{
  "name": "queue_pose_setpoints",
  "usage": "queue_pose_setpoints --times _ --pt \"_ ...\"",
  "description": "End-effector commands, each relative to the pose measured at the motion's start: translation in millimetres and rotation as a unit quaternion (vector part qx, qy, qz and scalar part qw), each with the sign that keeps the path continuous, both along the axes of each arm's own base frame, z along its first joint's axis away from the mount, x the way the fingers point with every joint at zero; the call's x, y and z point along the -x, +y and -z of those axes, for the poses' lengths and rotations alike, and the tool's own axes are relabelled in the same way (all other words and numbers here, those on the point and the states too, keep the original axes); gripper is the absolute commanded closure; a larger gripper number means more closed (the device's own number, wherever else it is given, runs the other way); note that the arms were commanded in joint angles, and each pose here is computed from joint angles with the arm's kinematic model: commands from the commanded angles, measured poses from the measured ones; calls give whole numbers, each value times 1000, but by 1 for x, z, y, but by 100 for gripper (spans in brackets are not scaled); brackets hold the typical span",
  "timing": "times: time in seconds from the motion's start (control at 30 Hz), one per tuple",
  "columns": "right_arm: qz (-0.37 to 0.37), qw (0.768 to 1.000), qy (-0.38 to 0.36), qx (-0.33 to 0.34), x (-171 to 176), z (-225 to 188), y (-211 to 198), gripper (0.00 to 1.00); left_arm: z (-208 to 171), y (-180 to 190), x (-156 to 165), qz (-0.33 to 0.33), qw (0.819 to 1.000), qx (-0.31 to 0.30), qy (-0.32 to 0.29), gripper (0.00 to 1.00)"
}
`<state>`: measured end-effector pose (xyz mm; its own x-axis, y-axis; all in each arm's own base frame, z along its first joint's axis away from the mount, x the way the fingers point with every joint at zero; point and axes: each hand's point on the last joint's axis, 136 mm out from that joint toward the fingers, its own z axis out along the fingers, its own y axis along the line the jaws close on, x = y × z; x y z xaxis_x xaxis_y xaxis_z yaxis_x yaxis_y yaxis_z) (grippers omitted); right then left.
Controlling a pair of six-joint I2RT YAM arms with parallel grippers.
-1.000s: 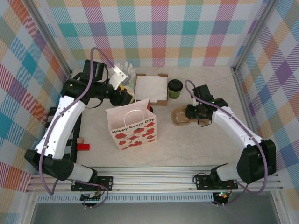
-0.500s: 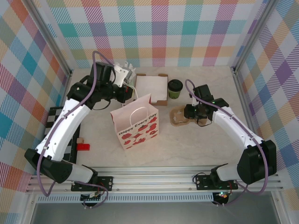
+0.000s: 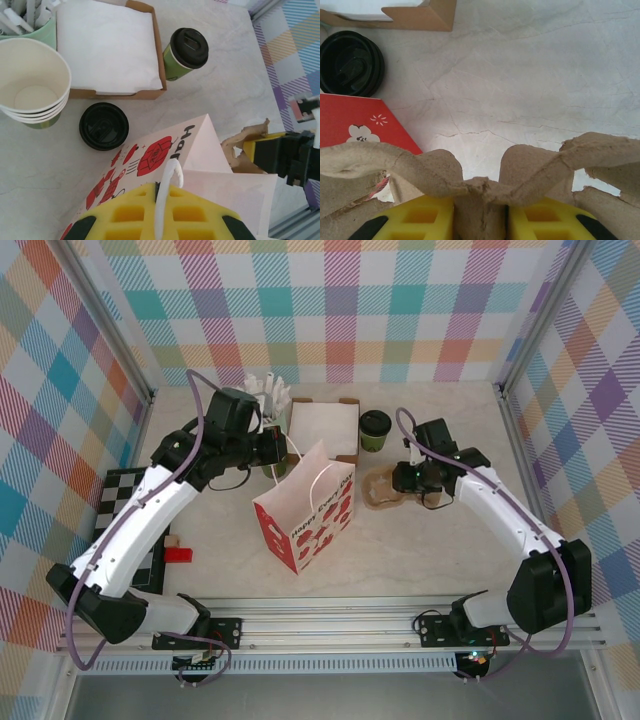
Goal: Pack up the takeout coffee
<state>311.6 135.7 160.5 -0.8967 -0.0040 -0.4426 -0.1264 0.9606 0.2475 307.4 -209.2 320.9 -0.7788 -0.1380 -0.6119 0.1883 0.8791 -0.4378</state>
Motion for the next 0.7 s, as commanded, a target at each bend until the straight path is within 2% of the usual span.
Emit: queue_pose_setpoints --times 0.0,0.13,0.23,0.37,0.53,0.67 --pt "-8 1000 -13 -6 -1 -25 1 74 3 -5 -1 -5 1000 9 10 100" --pt "-36 998 -44 -42 -3 -62 14 74 -2 -17 -1 30 999 17 3 100" --pt "-67 990 -71 -103 -9 -101 32 74 1 -15 -3 29 999 1 21 100" --pt "-99 971 -124 -180 -21 -165 56 74 0 -22 -3 36 999 19 27 100" --pt "-181 931 -161 -274 -18 -235 90 73 -5 -24 -6 41 998 42 18 100" --pt "-296 879 -114 -357 9 -272 128 73 -4 -23 -9 46 998 43 19 100"
